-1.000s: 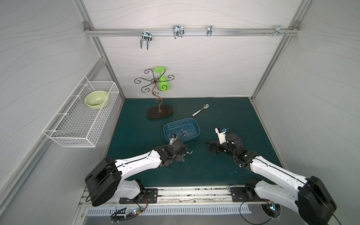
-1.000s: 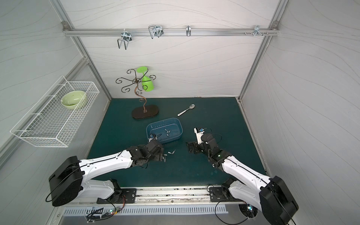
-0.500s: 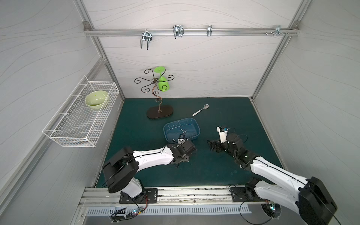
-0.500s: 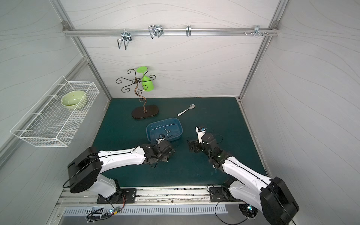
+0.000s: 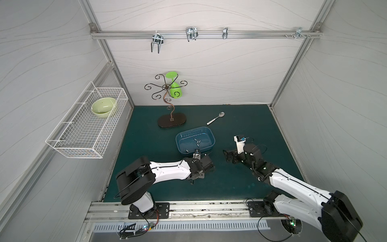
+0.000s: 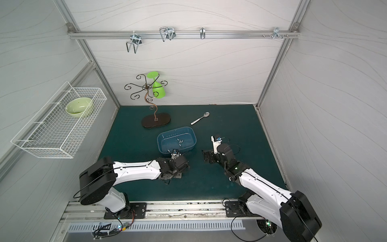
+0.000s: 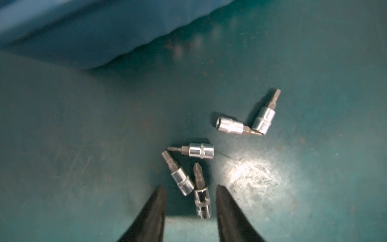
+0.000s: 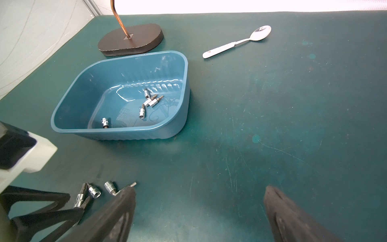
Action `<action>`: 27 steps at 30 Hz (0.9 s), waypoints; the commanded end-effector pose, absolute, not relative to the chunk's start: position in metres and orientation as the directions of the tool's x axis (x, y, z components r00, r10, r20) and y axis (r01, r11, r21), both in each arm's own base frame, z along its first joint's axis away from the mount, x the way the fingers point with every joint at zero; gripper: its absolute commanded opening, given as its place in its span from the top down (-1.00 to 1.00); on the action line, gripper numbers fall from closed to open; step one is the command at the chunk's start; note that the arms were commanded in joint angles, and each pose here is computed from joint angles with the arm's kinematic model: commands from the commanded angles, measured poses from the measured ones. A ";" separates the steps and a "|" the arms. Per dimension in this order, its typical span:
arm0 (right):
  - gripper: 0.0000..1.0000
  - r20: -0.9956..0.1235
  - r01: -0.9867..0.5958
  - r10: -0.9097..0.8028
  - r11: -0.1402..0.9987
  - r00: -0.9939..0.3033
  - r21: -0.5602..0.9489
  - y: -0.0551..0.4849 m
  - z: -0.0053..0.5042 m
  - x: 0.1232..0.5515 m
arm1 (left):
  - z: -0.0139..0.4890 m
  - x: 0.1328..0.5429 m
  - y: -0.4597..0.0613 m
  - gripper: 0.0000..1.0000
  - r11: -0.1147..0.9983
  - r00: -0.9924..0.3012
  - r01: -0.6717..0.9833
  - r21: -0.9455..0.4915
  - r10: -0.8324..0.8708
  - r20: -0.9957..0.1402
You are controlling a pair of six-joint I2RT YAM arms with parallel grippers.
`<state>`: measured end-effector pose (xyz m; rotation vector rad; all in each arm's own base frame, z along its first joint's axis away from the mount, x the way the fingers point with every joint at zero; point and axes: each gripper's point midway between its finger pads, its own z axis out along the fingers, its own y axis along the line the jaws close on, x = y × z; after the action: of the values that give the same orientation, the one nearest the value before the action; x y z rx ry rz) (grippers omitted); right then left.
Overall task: Put the bit on the desktop into the storage box
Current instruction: Pick up the screwdriver bit from the center of the board.
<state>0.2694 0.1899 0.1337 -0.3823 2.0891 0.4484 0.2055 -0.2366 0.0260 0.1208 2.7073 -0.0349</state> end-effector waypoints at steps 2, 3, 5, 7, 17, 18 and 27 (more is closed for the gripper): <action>-0.97 -0.861 -0.420 -0.066 0.890 -0.504 0.177 0.187 0.140 0.271 | 0.027 0.208 -0.243 0.27 0.997 -0.903 0.082 -0.012 0.070 -0.424; -0.97 -0.862 -0.418 -0.065 0.891 -0.502 0.177 0.187 0.141 0.271 | 0.026 0.208 -0.244 0.29 0.996 -0.903 0.083 -0.015 0.069 -0.424; -0.97 -0.862 -0.418 -0.064 0.891 -0.503 0.178 0.187 0.140 0.271 | 0.023 0.207 -0.246 0.36 0.996 -0.906 0.086 -0.021 0.069 -0.417; -0.97 -0.862 -0.419 -0.065 0.891 -0.502 0.176 0.187 0.140 0.271 | 0.021 0.207 -0.247 0.41 0.996 -0.909 0.087 -0.025 0.069 -0.412; -0.98 -0.862 -0.418 -0.065 0.891 -0.503 0.177 0.186 0.140 0.271 | 0.016 0.205 -0.248 0.50 0.996 -0.914 0.091 -0.023 0.074 -0.399; -0.98 -0.862 -0.417 -0.064 0.891 -0.502 0.177 0.186 0.140 0.271 | 0.015 0.205 -0.248 0.51 0.996 -0.915 0.090 -0.024 0.074 -0.396; -0.98 -0.863 -0.415 -0.064 0.893 -0.502 0.176 0.185 0.140 0.271 | 0.011 0.197 -0.244 0.66 0.996 -0.925 0.086 -0.027 0.070 -0.373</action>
<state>0.2697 0.1893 0.1349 -0.3785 2.0852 0.4464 0.2009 -0.2416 0.0144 0.1129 2.7456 -0.0498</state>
